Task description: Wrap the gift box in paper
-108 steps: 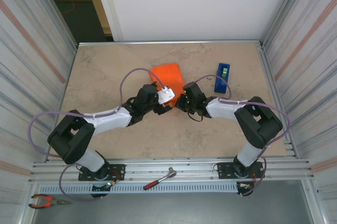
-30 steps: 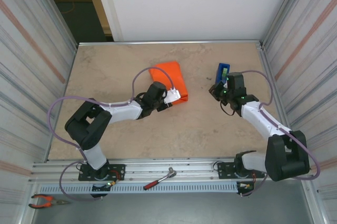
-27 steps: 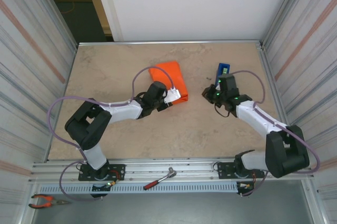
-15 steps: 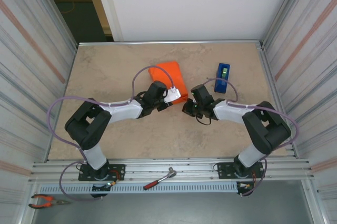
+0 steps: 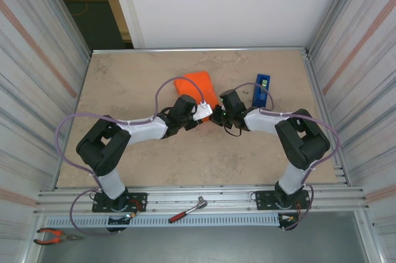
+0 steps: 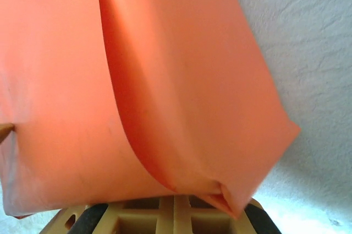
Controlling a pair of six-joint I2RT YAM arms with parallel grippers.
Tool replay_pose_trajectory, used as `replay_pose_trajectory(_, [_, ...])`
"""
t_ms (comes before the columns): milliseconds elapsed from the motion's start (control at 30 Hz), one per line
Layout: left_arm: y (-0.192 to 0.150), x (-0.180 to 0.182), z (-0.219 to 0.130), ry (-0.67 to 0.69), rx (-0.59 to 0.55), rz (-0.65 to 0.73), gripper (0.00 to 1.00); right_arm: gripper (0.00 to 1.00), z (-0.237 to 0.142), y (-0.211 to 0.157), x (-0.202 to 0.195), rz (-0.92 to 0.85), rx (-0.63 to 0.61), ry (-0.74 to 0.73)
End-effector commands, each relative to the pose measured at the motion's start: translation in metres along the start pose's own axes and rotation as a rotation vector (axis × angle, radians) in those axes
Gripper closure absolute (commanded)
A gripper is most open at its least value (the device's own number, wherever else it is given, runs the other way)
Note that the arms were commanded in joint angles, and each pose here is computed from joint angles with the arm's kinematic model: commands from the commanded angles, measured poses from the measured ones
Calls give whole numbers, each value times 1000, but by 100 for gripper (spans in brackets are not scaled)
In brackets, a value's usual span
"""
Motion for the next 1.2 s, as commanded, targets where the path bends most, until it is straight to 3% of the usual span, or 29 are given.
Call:
replay_pose_trajectory(0, [-11, -4, 1, -34, 57, -14, 49, 100, -8, 10, 0, 9, -18, 5])
replay_pose_trajectory(267, [-12, -4, 0, -36, 65, -13, 50, 100, -38, 27, -9, 48, -70, 39])
replay_pose_trajectory(433, [-12, -4, 0, -37, 68, -15, 50, 98, -76, 48, -27, 81, -148, 27])
replay_pose_trajectory(500, [-13, -4, 0, -40, 70, -15, 50, 88, -94, 60, -41, 104, -187, 8])
replay_pose_trajectory(667, [-13, -5, 0, -41, 72, -15, 51, 51, -140, 92, -83, 183, -288, -38])
replay_pose_trajectory(733, [-13, -5, 0, -41, 73, -15, 51, 43, -154, 103, -100, 211, -319, -65])
replay_pose_trajectory(867, [-13, -5, 0, -41, 77, -15, 51, 42, -165, 116, -133, 295, -332, -71])
replay_pose_trajectory(1167, [-14, -5, 0, -44, 85, -18, 52, 56, -153, 137, -162, 324, -294, -33])
Point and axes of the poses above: each hand's point on the last joint's axis, 136 mm out from that joint toward the fingers, its own z axis out along the fingers, its own x axis along the line the jaws close on, y = z × x, the point moved 4 cm from there along -z, back along the fingers, and after that the axes turned 8 degrees about -z, right-handed, at the moved point
